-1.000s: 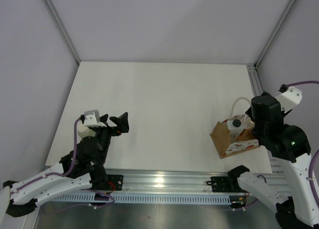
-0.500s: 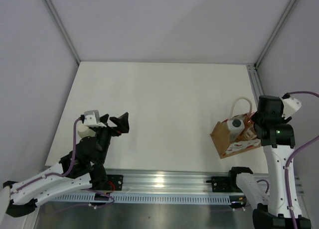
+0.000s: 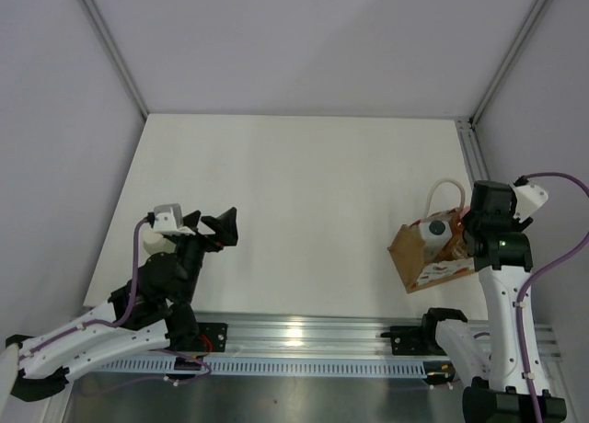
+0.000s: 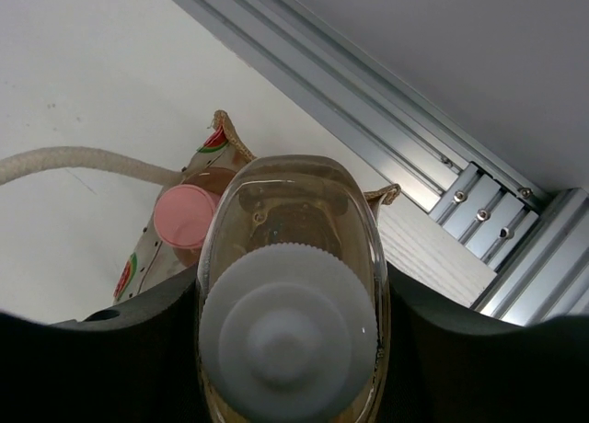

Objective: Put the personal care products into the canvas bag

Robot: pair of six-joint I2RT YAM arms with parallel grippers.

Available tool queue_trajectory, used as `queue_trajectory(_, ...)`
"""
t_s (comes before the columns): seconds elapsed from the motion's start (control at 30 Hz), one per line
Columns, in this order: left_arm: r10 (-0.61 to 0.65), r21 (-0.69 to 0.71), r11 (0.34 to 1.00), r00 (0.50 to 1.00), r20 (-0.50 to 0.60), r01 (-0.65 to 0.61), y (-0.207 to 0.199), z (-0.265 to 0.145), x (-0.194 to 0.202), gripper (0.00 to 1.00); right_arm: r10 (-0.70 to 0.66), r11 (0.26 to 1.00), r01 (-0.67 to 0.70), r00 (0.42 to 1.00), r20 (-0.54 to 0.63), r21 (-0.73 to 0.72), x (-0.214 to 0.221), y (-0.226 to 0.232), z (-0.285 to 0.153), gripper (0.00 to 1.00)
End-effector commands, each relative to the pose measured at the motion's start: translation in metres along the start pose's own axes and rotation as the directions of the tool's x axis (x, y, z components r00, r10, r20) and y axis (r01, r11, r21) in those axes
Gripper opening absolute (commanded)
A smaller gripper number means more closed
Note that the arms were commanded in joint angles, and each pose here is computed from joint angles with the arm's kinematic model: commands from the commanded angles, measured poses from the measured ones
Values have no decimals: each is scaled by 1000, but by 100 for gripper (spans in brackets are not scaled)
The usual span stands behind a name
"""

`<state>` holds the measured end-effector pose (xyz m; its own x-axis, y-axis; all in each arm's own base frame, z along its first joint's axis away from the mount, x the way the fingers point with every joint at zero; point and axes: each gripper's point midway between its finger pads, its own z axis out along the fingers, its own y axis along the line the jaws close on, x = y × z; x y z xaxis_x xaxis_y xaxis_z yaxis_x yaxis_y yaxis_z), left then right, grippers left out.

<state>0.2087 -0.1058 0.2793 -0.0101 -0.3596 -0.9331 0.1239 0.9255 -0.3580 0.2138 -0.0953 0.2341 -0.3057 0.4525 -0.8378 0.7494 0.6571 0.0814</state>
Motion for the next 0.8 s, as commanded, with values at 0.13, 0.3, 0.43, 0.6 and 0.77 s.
queue_trajectory(0.13,-27,20,999,1000,9,27,-5,0,-3,99,126,991,-131,972,200,12,-37,1,8,0)
queue_trajectory(0.3,-20,16,1000,1000,6,20,-5,1,-1,99,161,984,-173,967,200,41,-26,-1,20,0)
queue_trajectory(0.43,-20,21,1000,1000,4,20,-6,0,-1,99,163,980,-184,962,218,79,-19,-5,31,0)
queue_trajectory(0.6,-18,19,1000,1000,2,18,-7,1,-1,99,206,969,-231,953,222,92,-11,-7,39,20)
queue_trajectory(0.77,-22,23,999,1000,4,22,-7,0,-1,99,223,965,-246,952,210,89,1,-6,47,45)
